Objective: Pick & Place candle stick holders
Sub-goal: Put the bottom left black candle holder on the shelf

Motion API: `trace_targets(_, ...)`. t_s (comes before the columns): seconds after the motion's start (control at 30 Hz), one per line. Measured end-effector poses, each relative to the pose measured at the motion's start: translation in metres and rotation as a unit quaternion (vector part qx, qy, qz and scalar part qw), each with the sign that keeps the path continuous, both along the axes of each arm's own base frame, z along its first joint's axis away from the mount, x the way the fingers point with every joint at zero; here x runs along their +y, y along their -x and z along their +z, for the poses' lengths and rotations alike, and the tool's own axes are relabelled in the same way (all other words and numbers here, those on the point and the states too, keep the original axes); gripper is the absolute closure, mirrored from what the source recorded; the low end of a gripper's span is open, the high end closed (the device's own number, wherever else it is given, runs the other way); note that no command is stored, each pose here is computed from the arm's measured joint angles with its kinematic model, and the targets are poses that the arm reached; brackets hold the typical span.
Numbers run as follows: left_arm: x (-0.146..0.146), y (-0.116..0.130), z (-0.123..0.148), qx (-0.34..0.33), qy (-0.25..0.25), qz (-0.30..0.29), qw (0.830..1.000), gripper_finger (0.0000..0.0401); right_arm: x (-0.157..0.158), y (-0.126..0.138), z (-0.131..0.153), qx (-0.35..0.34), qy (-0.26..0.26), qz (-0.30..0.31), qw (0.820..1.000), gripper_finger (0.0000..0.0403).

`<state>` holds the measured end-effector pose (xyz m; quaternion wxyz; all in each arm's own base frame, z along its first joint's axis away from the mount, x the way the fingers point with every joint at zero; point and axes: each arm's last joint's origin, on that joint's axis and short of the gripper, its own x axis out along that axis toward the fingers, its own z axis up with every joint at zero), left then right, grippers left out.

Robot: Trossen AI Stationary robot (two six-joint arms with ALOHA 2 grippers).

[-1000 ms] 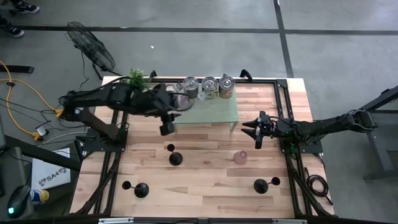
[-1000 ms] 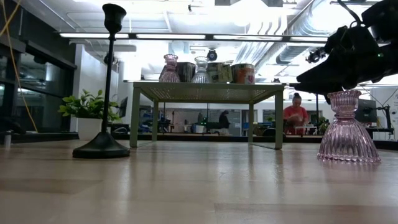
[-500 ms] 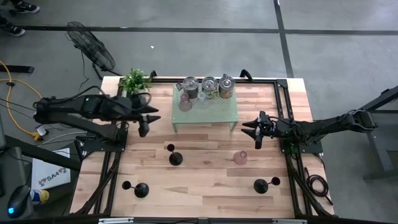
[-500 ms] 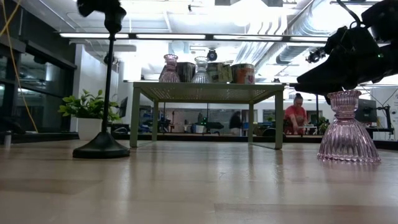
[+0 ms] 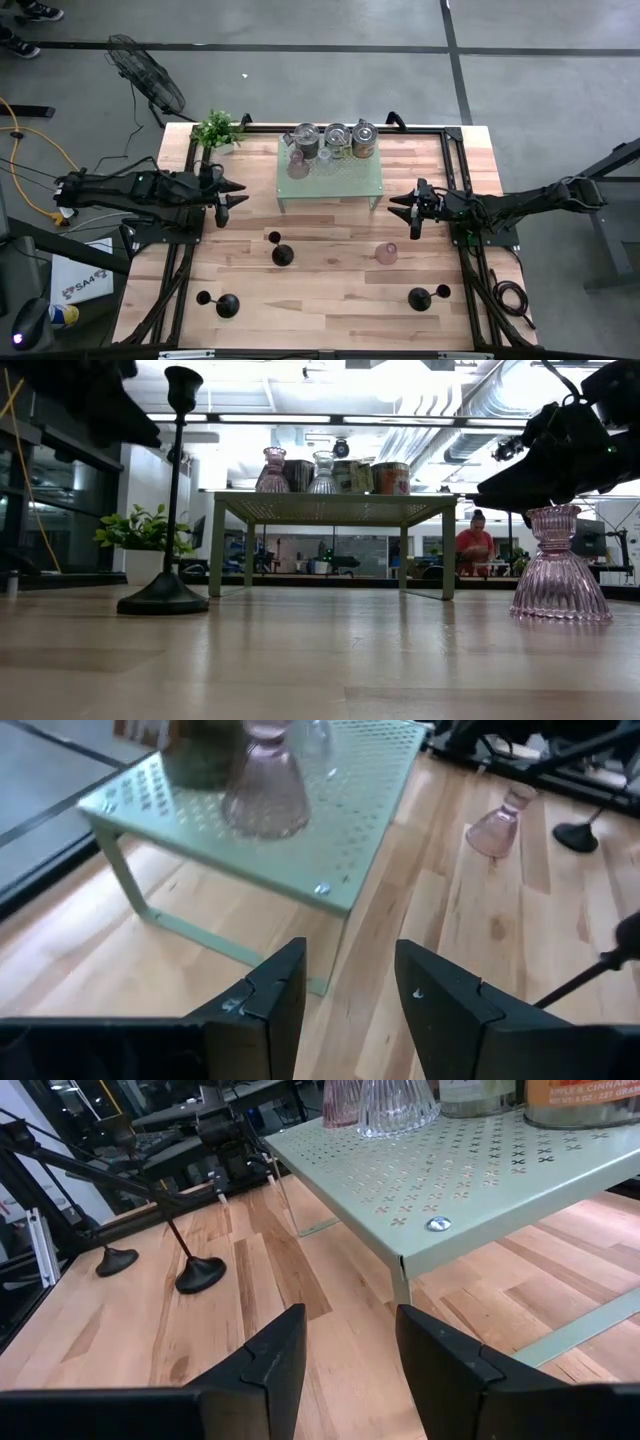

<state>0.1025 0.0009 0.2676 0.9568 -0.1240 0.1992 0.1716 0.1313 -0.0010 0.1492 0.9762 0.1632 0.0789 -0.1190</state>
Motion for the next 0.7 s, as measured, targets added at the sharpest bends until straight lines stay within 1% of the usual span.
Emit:
trace_targets(0.13, 0.000, 0.007, -0.014, -0.024, 0.043, 0.007, 0.999, 0.0252, 0.000, 0.000, 0.000, 0.000, 0.000, 0.000, 1.000, 0.0255)
trace_targets(0.27, 0.000, 0.010, -0.015, -0.047, 0.090, 0.023, 0.995, 0.0252, 0.000, 0.000, 0.000, 0.000, 0.000, 0.000, 1.000, 0.0255)
trace_targets(0.33, 0.000, 0.012, -0.008, -0.062, 0.107, 0.029, 0.992, 0.0252, 0.000, 0.000, 0.000, 0.000, 0.000, 0.000, 1.000, 0.0255)
trace_targets(0.47, 0.000, 0.017, 0.021, -0.106, 0.126, 0.025, 0.986, 0.0252, 0.000, 0.000, 0.000, 0.000, 0.000, 0.000, 1.000, 0.0255)
trace_targets(0.5, 0.000, 0.019, 0.030, -0.118, 0.129, 0.019, 0.984, 0.0252, 0.000, 0.000, 0.000, 0.000, 0.000, 0.000, 1.000, 0.0255)
trace_targets(0.57, -0.001, 0.022, 0.047, -0.130, 0.130, -0.012, 0.983, 0.0252, 0.000, 0.000, 0.000, 0.000, 0.000, 0.000, 1.000, 0.0255)
trace_targets(0.7, -0.006, 0.028, 0.067, -0.110, 0.140, -0.110, 0.978, 0.0254, 0.000, 0.000, 0.000, 0.000, 0.000, 0.000, 1.000, 0.0255)
